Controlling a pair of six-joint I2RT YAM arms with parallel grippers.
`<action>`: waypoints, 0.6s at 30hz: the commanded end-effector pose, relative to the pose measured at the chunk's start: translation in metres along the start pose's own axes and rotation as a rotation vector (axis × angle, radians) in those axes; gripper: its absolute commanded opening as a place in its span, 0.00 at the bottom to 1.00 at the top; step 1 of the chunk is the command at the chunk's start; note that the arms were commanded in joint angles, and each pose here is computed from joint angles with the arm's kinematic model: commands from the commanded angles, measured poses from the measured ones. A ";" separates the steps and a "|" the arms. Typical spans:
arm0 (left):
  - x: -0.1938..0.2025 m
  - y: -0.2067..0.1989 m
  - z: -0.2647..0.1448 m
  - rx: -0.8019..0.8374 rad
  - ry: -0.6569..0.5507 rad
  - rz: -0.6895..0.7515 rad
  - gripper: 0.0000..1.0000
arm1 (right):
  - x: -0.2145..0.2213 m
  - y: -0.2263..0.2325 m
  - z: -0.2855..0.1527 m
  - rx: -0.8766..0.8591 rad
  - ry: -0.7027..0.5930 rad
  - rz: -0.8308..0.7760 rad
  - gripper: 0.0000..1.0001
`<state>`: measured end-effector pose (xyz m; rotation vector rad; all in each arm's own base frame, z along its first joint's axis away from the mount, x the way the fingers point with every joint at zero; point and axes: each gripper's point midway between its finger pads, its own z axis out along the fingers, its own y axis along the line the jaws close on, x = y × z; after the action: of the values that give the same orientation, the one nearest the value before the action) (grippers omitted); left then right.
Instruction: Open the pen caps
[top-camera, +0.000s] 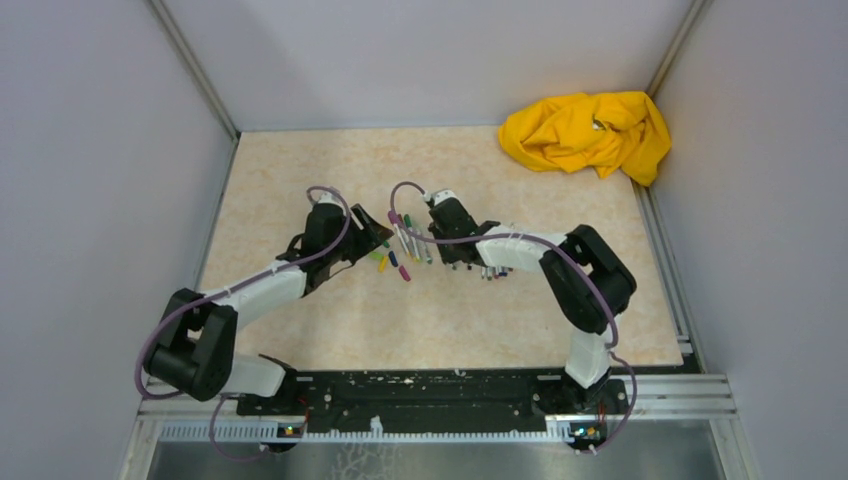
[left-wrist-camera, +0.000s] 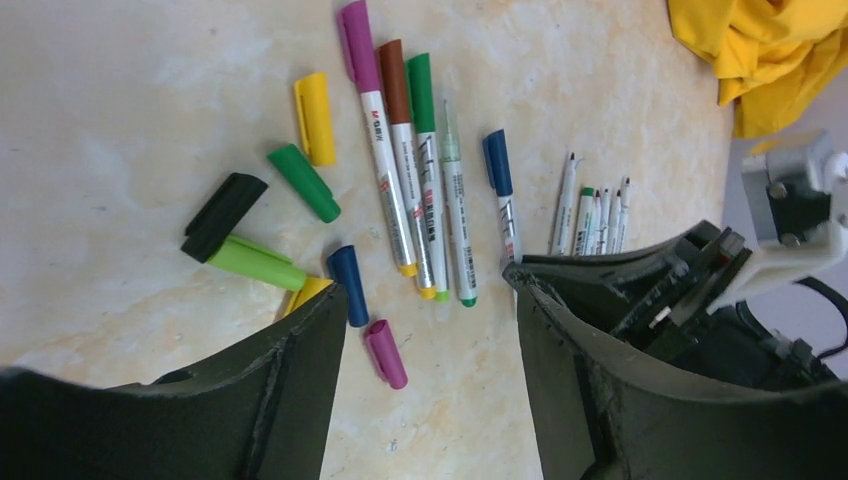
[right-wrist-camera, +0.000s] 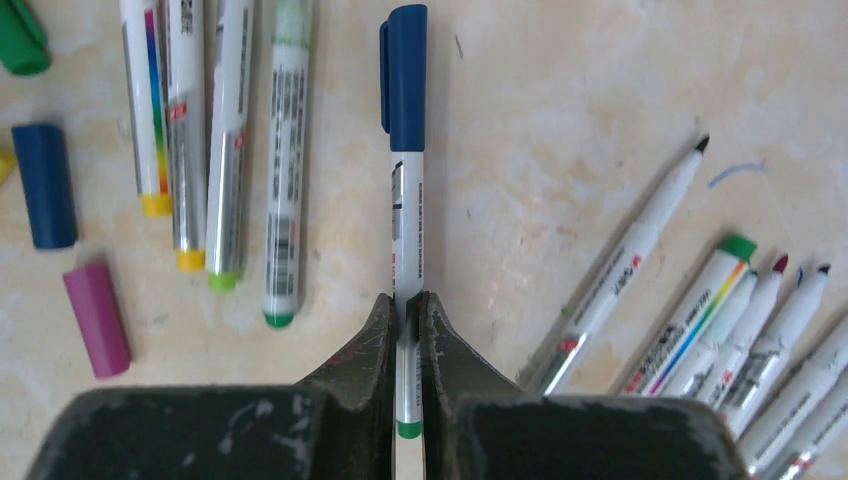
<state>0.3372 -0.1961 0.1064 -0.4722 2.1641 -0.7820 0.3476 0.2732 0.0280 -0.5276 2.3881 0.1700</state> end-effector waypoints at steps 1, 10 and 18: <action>0.009 -0.030 0.008 0.143 0.043 -0.020 0.69 | -0.027 0.015 -0.039 -0.084 -0.130 0.048 0.00; 0.033 -0.065 0.021 0.231 0.117 -0.020 0.70 | -0.021 0.045 -0.073 -0.194 -0.187 0.077 0.00; 0.043 -0.072 0.026 0.234 0.129 -0.040 0.70 | -0.020 0.071 -0.089 -0.251 -0.217 0.066 0.00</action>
<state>0.3281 -0.2710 0.1020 -0.3563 2.1998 -1.0487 0.2815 0.3038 0.0762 -0.5498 2.2803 0.4332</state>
